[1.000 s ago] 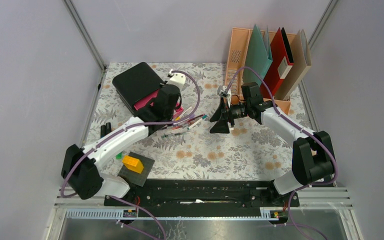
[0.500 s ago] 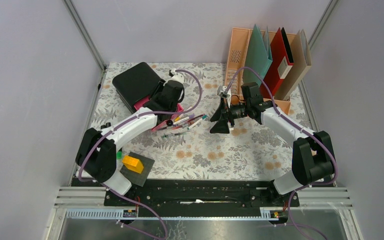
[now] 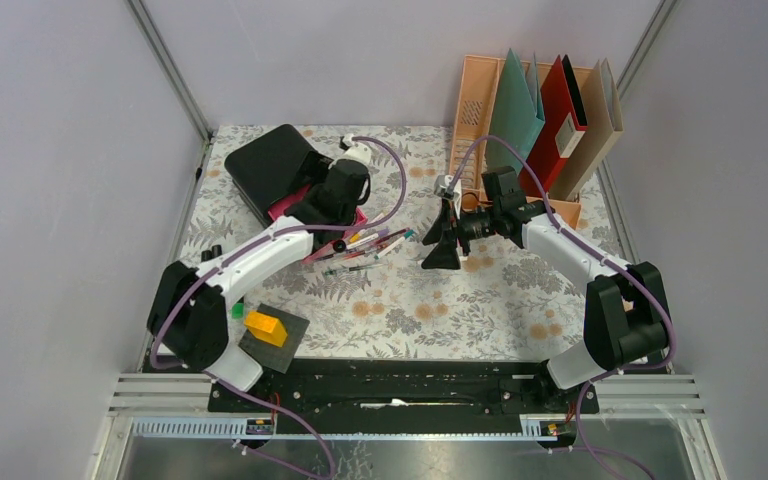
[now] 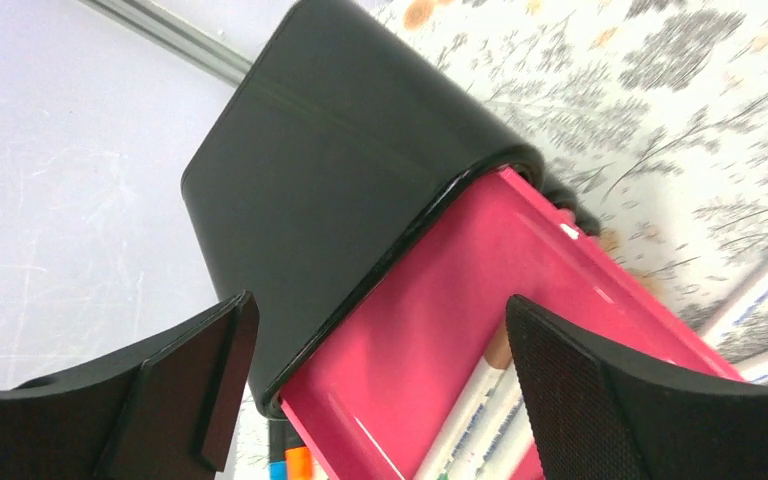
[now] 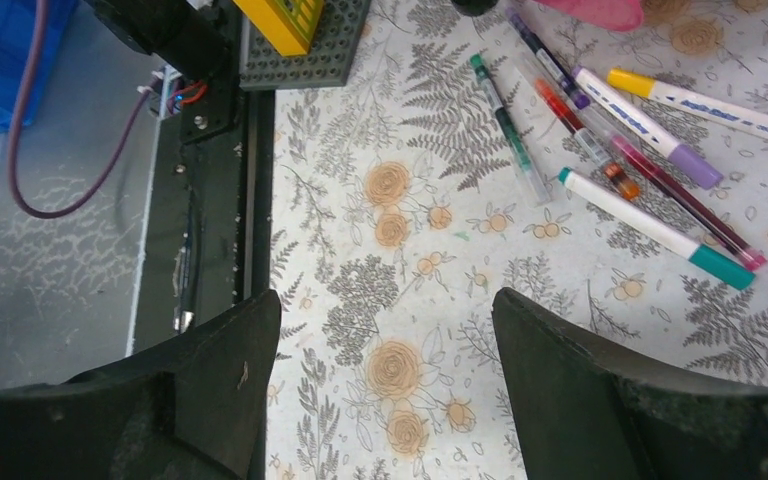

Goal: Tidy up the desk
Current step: Place the stationery in the drawer, then pick up the stationery from the center of the board.

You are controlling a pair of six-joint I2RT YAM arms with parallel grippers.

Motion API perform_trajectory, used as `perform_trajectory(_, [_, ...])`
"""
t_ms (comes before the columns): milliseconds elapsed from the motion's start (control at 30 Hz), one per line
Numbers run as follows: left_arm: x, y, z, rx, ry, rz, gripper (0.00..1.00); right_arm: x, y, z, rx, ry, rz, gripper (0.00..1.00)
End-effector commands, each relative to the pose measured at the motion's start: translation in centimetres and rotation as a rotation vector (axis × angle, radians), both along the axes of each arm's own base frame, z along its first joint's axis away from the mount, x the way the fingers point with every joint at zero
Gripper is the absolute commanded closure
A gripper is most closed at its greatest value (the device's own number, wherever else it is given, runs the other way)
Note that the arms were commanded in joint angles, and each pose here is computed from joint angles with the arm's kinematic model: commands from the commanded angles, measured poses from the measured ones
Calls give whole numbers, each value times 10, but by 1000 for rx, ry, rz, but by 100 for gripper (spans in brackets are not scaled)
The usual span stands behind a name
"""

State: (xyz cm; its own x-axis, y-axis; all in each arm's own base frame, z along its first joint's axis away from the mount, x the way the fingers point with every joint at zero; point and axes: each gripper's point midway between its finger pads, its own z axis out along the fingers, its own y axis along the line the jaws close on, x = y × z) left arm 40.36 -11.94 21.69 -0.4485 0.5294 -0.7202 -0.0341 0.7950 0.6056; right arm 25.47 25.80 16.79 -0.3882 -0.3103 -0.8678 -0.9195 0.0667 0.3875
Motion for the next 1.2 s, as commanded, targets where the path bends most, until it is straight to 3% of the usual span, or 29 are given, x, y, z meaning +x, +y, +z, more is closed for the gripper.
perform_trajectory(0, [-10, -15, 47, -208, -134, -61, 1, 11, -7, 9, -58, -167, -6, 16])
perform_trajectory(333, [-60, -76, 58, -784, -145, -443, 1, 34, -43, -50, -343, -360, -31, 17])
perform_trajectory(467, [-84, -91, 57, -936, -127, -559, 1, 42, -56, -71, -441, -391, -27, 17])
perform_trajectory(700, [-119, -94, 33, -1049, -60, -613, 1, 47, -69, -116, -629, -501, 52, 18])
perform_trajectory(1167, [-139, -87, 20, -1093, -51, -629, 1, 60, -77, -148, -749, -440, 23, 26])
